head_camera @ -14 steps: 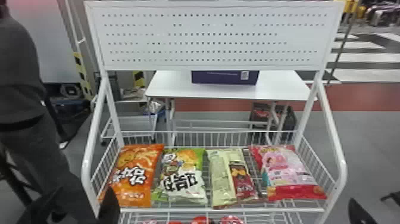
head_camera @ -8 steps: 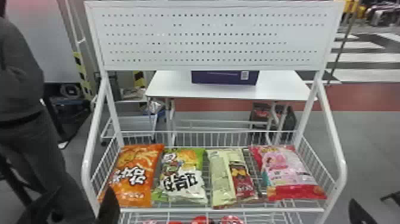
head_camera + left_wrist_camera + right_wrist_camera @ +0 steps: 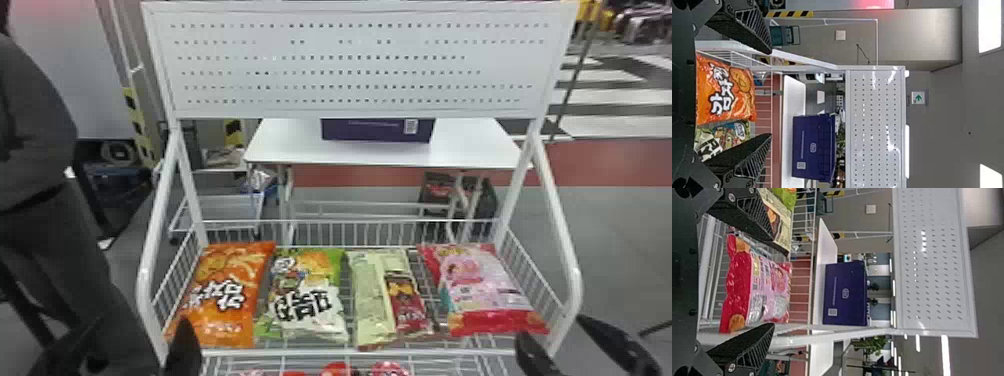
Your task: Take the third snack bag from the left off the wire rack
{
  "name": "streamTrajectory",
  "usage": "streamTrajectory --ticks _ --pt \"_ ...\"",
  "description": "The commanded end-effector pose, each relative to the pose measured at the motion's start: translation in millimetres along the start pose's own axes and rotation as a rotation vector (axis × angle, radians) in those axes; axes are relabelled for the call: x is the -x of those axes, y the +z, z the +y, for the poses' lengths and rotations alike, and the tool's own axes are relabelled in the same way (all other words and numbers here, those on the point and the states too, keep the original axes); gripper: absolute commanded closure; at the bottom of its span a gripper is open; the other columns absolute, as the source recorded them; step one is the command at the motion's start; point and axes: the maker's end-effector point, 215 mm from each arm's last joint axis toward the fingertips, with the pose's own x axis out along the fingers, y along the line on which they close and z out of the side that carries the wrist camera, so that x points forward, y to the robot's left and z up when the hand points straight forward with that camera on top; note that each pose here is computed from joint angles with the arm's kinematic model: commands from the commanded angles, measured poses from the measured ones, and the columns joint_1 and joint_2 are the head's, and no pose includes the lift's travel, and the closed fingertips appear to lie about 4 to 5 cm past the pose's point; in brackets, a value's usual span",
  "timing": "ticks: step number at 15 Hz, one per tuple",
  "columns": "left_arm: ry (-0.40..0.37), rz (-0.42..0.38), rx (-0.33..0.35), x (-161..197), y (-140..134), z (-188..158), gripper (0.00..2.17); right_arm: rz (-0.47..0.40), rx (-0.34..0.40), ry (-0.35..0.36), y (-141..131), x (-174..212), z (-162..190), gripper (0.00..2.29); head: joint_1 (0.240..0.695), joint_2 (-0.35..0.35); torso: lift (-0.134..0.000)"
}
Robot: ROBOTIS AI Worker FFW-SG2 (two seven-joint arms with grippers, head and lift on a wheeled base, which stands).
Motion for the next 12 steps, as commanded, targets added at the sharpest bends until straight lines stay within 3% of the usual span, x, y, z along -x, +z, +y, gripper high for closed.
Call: streamTrajectory --ticks 1,5,10,11,12 --pt "-0.003 0.004 -0.003 1 -2 -2 0.14 0.062 0.006 0.050 -20 -55 36 0.12 0.499 0.000 0.000" --pt "-0.009 0.006 -0.005 1 -1 -5 0.14 0.154 0.008 0.157 -47 -137 100 0.13 0.499 0.000 0.000" --pt "-0.008 0.007 -0.012 0 0 -3 0.14 0.258 0.029 0.211 -88 -171 135 0.14 0.499 0.000 0.000" --pt "-0.007 0.007 -0.012 0 -1 -2 0.14 0.290 0.038 0.209 -96 -175 133 0.22 0.499 0.000 0.000" --pt "-0.007 0.007 -0.012 0 -1 -2 0.14 0.316 0.041 0.220 -98 -178 134 0.49 0.499 0.000 0.000"
